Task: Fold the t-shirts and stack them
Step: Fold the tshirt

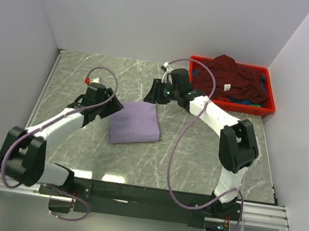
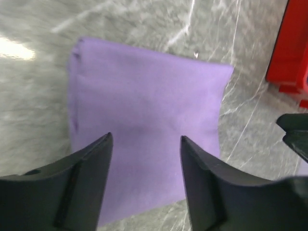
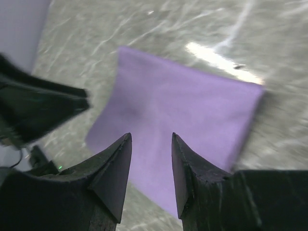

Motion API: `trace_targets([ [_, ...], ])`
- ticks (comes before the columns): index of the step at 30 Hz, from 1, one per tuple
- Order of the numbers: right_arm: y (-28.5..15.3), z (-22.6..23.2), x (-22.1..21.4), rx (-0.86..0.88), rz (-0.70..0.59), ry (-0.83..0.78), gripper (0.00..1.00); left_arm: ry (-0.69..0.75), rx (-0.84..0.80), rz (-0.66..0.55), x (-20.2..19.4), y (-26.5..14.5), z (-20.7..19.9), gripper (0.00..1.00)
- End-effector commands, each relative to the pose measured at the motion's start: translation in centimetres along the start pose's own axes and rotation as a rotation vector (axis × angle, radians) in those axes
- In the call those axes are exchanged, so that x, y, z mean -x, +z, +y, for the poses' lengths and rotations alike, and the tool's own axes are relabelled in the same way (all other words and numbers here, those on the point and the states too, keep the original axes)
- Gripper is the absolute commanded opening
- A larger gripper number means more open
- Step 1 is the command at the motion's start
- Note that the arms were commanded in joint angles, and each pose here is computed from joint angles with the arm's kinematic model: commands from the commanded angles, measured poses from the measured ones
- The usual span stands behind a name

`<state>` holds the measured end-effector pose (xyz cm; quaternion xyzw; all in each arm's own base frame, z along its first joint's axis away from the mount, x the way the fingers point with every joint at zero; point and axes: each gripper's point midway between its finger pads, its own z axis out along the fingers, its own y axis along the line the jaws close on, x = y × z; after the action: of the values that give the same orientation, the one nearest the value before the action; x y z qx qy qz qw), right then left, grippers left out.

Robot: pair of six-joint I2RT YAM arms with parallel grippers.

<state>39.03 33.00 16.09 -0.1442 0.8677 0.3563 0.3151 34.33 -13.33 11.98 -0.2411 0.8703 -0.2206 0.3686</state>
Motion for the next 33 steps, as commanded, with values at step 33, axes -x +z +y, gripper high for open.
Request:
trace_targets([
  [33,-3.5,5.9,-4.7,0.603,-0.015,0.322,0.54,-0.02,-0.298,0.037,-1.6,-2.6,-5.6,0.58],
])
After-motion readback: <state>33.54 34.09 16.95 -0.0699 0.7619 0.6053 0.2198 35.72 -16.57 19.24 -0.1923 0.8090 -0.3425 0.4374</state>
